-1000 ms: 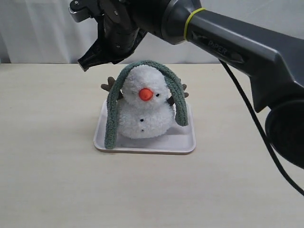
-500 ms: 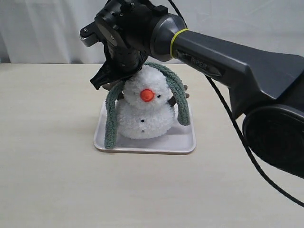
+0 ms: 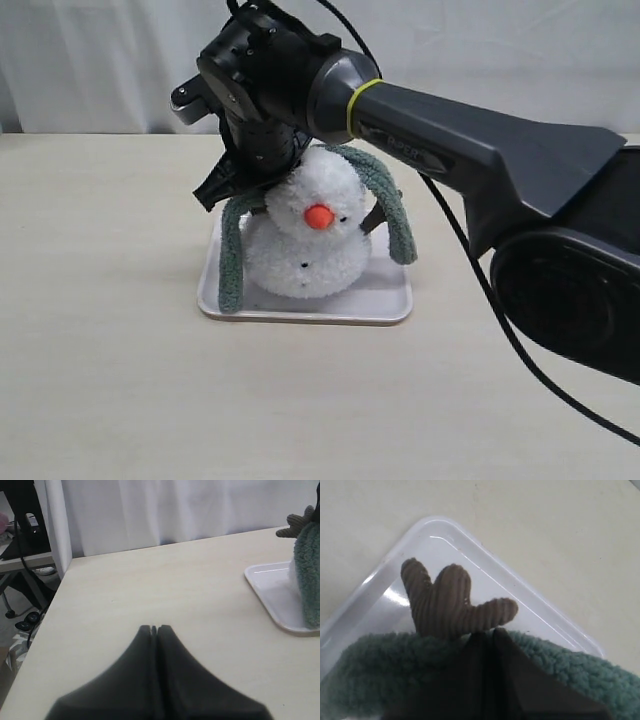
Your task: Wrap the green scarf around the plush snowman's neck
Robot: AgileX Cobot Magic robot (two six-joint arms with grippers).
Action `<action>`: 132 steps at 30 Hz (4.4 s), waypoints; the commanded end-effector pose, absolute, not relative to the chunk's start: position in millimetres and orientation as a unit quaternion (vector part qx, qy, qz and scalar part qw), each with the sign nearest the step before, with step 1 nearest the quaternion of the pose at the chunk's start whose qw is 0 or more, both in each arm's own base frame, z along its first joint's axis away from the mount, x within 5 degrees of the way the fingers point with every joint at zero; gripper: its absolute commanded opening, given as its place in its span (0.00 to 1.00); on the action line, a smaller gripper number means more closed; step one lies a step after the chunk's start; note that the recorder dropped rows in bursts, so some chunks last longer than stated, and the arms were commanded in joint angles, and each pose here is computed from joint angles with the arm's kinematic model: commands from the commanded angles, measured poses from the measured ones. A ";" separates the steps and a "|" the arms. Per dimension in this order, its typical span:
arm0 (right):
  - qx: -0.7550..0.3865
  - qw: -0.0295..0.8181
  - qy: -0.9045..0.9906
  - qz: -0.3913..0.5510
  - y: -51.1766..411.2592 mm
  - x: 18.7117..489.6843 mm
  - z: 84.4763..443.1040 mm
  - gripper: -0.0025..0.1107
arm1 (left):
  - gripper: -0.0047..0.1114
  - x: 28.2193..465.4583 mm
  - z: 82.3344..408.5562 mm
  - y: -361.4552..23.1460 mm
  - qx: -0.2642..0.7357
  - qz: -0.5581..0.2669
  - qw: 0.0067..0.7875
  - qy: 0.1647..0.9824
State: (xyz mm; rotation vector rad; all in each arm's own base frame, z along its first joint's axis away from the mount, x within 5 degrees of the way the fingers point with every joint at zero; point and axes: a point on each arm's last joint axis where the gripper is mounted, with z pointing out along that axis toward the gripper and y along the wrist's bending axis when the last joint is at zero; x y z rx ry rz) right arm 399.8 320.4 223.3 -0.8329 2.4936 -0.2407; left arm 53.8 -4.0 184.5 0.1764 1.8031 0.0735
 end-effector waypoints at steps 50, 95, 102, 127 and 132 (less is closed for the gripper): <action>-0.268 0.269 0.923 -0.061 181.1 375.9 205.7 0.26 | 0.04 53.9 184.4 -4.3 0.075 0.028 0.620 0.781; -0.280 0.052 0.955 0.079 202.6 345.7 187.7 0.06 | 0.04 53.9 184.3 -4.3 0.075 0.028 0.620 0.781; -0.285 0.080 0.952 0.078 199.3 342.1 212.4 0.22 | 0.04 53.9 184.3 -4.3 0.075 0.028 0.620 0.781; -0.348 0.134 0.871 0.318 231.3 284.2 309.4 0.55 | 0.04 53.9 184.3 -4.3 0.075 0.028 0.620 0.781; -0.326 0.219 0.889 0.237 270.1 274.2 302.6 0.54 | 0.04 53.9 184.3 -4.3 0.075 0.028 0.620 0.781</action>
